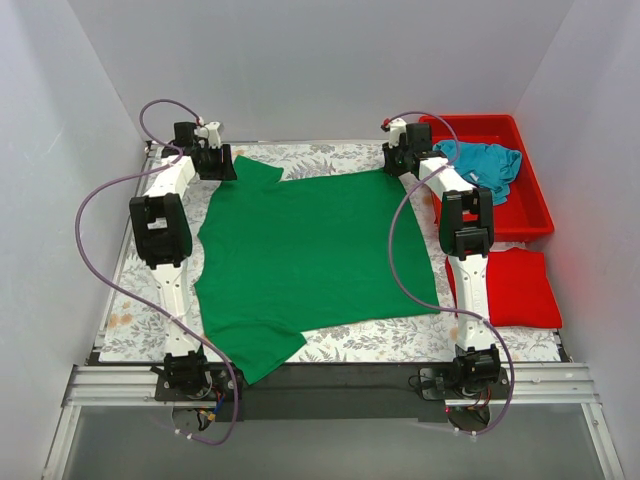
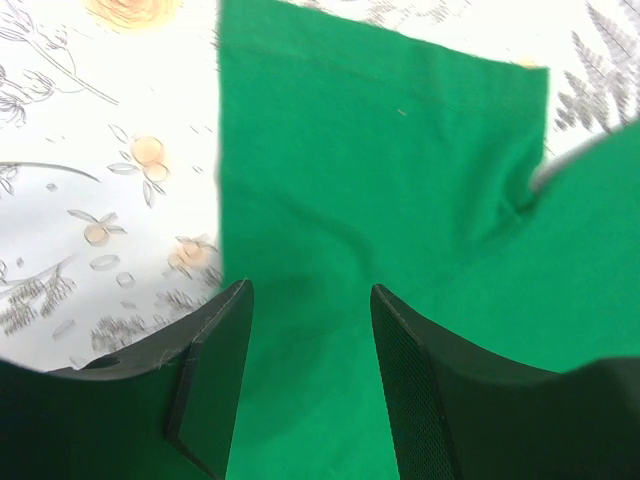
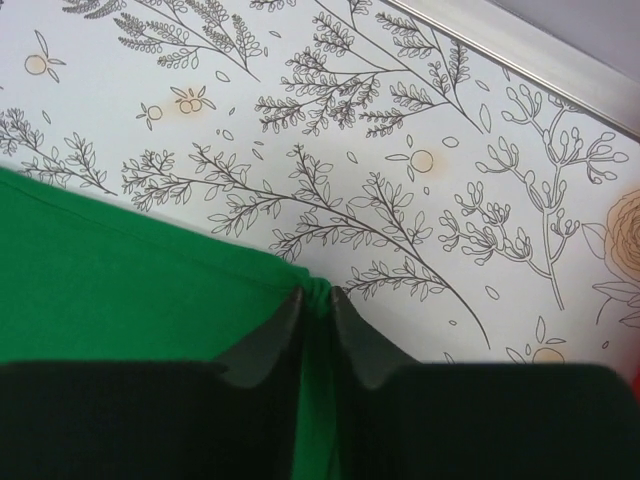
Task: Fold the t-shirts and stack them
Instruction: Fold the tshirt
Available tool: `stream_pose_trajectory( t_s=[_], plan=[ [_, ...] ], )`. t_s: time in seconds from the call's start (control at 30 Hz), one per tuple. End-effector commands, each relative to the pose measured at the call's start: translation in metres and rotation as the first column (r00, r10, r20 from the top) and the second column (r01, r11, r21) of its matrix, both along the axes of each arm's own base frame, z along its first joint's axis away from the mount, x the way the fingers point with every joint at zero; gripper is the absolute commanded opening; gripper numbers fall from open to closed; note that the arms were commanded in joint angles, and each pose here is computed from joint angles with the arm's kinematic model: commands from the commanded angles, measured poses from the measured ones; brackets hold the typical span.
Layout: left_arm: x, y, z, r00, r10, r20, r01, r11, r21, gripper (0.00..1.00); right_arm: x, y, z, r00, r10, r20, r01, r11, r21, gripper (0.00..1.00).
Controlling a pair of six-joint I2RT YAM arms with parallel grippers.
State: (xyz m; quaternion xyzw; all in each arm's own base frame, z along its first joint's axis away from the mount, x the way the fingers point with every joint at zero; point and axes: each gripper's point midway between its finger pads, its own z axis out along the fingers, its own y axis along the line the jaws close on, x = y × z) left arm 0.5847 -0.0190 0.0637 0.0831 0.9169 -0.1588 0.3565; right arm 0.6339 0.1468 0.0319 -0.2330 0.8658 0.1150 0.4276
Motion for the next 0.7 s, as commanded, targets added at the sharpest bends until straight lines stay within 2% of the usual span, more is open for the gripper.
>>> stream_pose_trajectory(
  t_s=[0.0,0.03,0.1,0.23,0.4,0.67],
  plan=[
    [0.029,0.013,0.015,0.994,0.068,0.083,-0.068,0.998,-0.003,0.5,0.008,0.003,0.006,0.999,0.031,0.042,-0.031,0.999,0.006,0.18],
    [0.039,0.015,0.013,0.992,0.076,0.103,-0.077,0.997,0.0,0.5,0.006,0.004,0.004,0.999,0.036,0.037,-0.036,0.999,0.007,0.1],
    [0.05,0.018,0.012,0.988,0.096,0.121,-0.097,0.995,0.002,0.5,0.007,0.005,0.005,0.998,0.04,0.041,-0.041,0.999,0.009,0.01],
    [0.066,0.023,0.005,0.983,0.094,0.157,-0.1,0.994,0.033,0.49,0.006,0.006,0.005,0.998,0.048,0.041,-0.048,0.999,0.009,0.01],
    [0.065,0.026,-0.019,0.986,0.089,0.138,-0.102,0.991,0.092,0.49,0.005,0.006,0.006,0.997,0.057,0.042,-0.058,0.998,0.01,0.01],
    [0.04,0.0,-0.029,0.998,0.026,0.06,-0.027,0.999,0.02,0.46,0.006,0.007,0.007,0.997,0.063,0.051,-0.064,0.998,0.007,0.01]
  ],
)
